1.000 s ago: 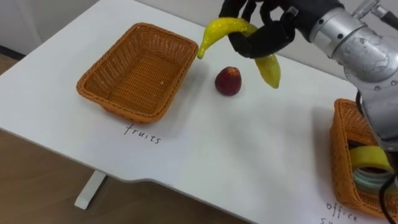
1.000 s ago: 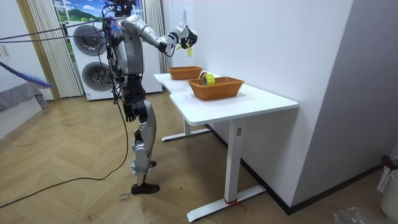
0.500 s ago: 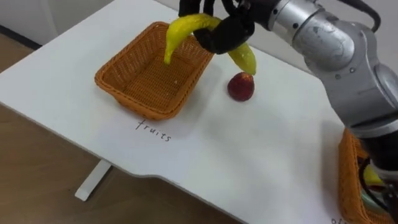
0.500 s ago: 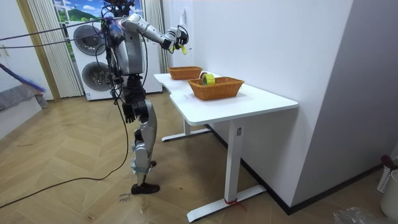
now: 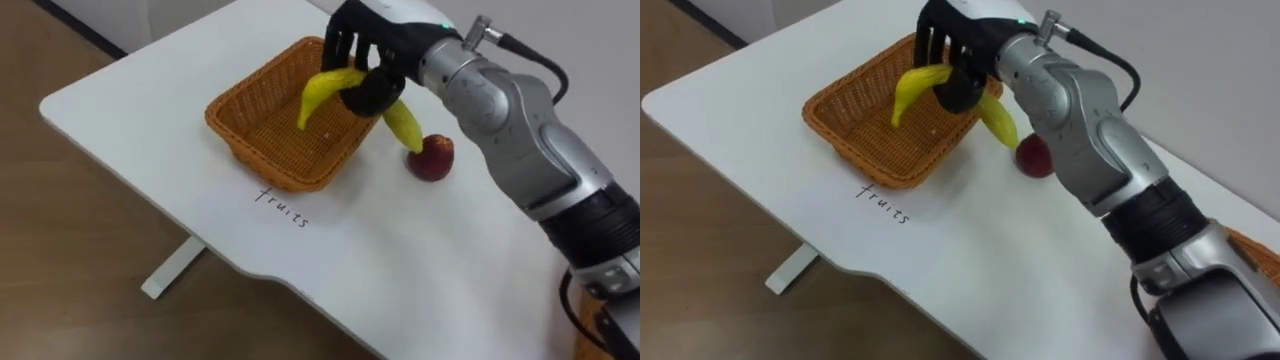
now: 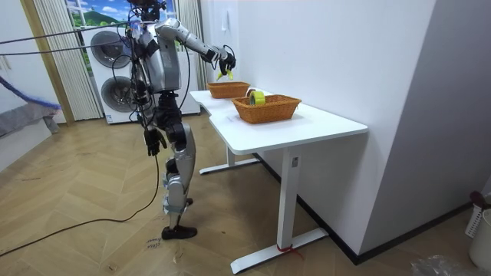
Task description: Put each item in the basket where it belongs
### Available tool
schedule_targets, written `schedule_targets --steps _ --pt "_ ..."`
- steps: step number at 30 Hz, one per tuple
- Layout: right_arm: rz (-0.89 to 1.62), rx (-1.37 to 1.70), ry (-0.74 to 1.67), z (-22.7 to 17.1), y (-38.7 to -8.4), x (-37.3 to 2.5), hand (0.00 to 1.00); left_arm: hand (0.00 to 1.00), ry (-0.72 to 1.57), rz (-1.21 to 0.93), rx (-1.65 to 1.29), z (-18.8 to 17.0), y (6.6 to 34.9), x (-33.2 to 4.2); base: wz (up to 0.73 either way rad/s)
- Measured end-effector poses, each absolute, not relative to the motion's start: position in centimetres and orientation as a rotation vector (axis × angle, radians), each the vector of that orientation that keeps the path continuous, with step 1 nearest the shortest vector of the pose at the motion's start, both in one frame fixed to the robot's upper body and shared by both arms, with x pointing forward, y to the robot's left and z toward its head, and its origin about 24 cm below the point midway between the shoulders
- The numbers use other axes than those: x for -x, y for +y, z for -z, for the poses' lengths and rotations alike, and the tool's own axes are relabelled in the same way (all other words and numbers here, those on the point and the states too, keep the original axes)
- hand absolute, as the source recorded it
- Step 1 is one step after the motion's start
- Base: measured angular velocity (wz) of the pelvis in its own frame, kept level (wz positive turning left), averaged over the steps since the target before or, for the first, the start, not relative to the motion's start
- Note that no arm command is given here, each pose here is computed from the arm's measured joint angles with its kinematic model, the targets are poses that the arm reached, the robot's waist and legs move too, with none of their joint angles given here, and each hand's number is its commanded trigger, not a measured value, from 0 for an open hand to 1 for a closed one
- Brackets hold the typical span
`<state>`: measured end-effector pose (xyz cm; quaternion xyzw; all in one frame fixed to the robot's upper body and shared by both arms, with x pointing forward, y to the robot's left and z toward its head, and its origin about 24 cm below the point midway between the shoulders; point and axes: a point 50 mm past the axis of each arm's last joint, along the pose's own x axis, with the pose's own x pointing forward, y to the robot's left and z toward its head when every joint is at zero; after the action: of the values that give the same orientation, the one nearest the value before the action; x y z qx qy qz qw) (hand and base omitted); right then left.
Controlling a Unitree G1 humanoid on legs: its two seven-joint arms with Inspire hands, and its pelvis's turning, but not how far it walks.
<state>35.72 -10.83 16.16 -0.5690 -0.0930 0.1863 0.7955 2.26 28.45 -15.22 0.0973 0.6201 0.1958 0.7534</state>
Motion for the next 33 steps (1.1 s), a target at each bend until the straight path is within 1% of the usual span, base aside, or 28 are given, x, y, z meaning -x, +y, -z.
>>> schedule_targets --steps 5,12,22,33 --pt "-0.422 1.247 -0.192 -15.0 -10.4 -35.7 1.0 0.0 1.367 -0.431 -0.216 15.2 28.6 -1.9 0.02" --pt "-0.386 1.238 -0.237 -15.2 -10.3 -35.7 1.0 0.0 1.367 -0.431 -0.216 15.2 28.6 -1.9 0.01" --pt "-0.364 1.242 -0.234 -15.0 -10.6 -35.9 1.0 0.0 1.365 -0.429 -0.218 15.2 28.6 -2.0 0.0" --pt "-0.303 1.398 -0.352 -15.9 -9.5 -35.5 1.0 0.0 1.371 -0.382 -0.236 15.2 28.5 -2.1 0.0"
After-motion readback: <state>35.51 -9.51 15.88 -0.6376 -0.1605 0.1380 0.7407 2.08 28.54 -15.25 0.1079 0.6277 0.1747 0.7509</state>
